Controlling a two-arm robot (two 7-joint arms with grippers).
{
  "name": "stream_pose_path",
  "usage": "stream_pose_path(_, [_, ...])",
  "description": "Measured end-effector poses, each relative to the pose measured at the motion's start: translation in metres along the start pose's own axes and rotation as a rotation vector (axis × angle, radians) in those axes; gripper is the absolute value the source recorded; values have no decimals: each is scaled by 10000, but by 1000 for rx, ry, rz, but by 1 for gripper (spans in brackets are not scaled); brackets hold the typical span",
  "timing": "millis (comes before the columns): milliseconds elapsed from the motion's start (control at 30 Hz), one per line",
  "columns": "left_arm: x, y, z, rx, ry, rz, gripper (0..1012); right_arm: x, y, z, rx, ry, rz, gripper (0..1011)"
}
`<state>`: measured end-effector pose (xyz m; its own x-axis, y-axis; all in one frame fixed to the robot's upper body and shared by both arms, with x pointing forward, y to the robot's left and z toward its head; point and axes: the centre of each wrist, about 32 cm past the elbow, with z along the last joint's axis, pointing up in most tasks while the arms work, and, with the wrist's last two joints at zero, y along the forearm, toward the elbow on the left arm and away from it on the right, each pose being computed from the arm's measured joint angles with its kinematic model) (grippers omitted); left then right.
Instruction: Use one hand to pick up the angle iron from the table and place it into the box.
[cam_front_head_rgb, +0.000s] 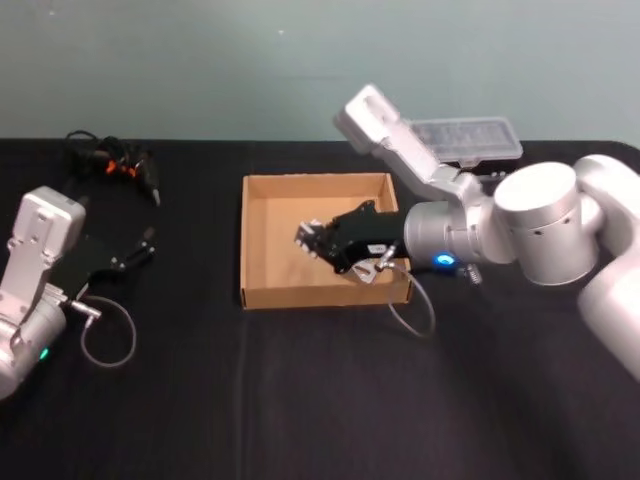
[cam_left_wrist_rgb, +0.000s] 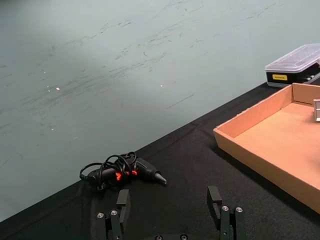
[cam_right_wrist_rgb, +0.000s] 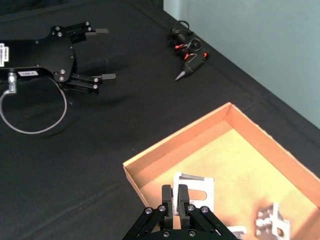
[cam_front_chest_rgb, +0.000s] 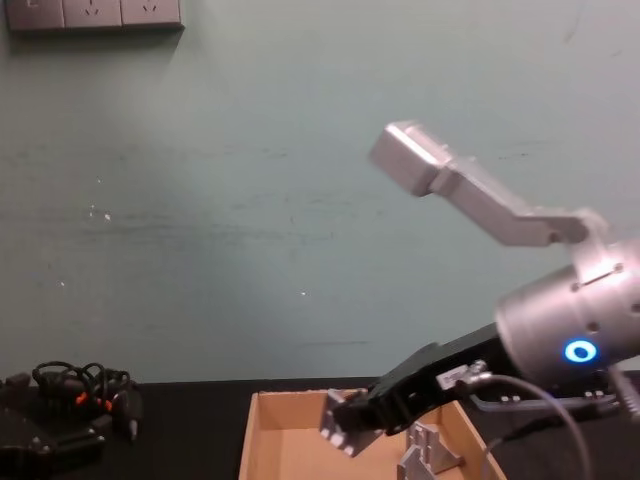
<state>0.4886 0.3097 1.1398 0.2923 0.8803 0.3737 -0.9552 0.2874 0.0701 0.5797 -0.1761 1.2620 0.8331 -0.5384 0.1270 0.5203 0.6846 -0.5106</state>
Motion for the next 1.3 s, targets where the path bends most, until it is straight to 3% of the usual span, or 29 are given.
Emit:
stream_pose_path(133, [0,0,0,0,0,0,1011,16,144,32,-21,0,19,78])
stream_pose_path(500, [0,0,0,0,0,0,1011,76,353,34,-75,16,25,78])
stream_pose_path(1133, [0,0,0,0,0,0,1011,145,448,-9,-92,26,35,78])
stream_pose_path(1300, [0,0,0,0,0,0,1011,142,453,-24,-92,29,35,187])
